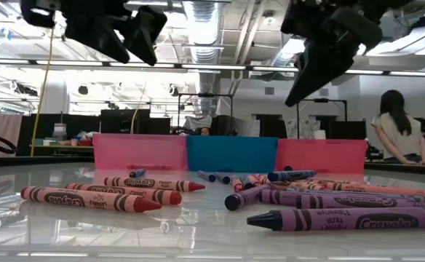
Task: Sort crayons
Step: Put the blue crayon into the yellow bin
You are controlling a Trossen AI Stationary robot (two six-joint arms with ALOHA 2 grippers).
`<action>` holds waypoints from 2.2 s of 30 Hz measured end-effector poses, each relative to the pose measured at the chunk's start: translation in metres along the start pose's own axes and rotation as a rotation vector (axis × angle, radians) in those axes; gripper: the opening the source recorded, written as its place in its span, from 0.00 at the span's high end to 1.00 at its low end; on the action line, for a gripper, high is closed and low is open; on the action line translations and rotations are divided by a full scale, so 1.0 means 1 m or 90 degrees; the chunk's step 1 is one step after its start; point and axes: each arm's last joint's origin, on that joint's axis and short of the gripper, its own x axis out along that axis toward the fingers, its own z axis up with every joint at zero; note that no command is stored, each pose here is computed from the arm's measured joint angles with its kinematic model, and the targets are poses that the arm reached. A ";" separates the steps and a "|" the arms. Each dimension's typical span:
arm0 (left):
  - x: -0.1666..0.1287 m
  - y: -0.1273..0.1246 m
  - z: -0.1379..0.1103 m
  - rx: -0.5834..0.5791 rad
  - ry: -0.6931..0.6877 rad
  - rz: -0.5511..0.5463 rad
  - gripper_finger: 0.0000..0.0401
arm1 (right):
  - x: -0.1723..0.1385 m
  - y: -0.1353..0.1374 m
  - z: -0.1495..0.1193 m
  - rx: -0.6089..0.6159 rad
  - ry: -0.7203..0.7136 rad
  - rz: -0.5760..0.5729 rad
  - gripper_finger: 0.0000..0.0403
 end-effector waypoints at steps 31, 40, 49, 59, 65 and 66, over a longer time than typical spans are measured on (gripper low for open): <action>0.113 0.003 -0.067 0.158 0.248 -0.152 0.53 | 0.024 0.008 -0.005 0.020 0.036 0.000 0.80; 0.115 0.001 -0.070 0.168 0.254 -0.169 0.84 | 0.024 0.008 -0.005 0.032 0.038 0.007 0.80; 0.117 0.002 -0.068 0.096 0.239 -0.144 0.96 | 0.024 0.009 -0.003 0.053 0.024 0.010 0.80; 0.102 0.014 -0.049 -0.078 0.181 -0.045 0.99 | 0.018 0.026 0.005 0.048 -0.061 0.000 0.80; 0.071 0.026 -0.025 -0.124 0.071 0.028 1.00 | 0.011 0.040 0.004 0.032 -0.105 -0.048 0.80; 0.064 0.028 -0.020 -0.131 0.047 0.044 1.00 | 0.008 0.043 0.004 0.029 -0.115 -0.051 0.80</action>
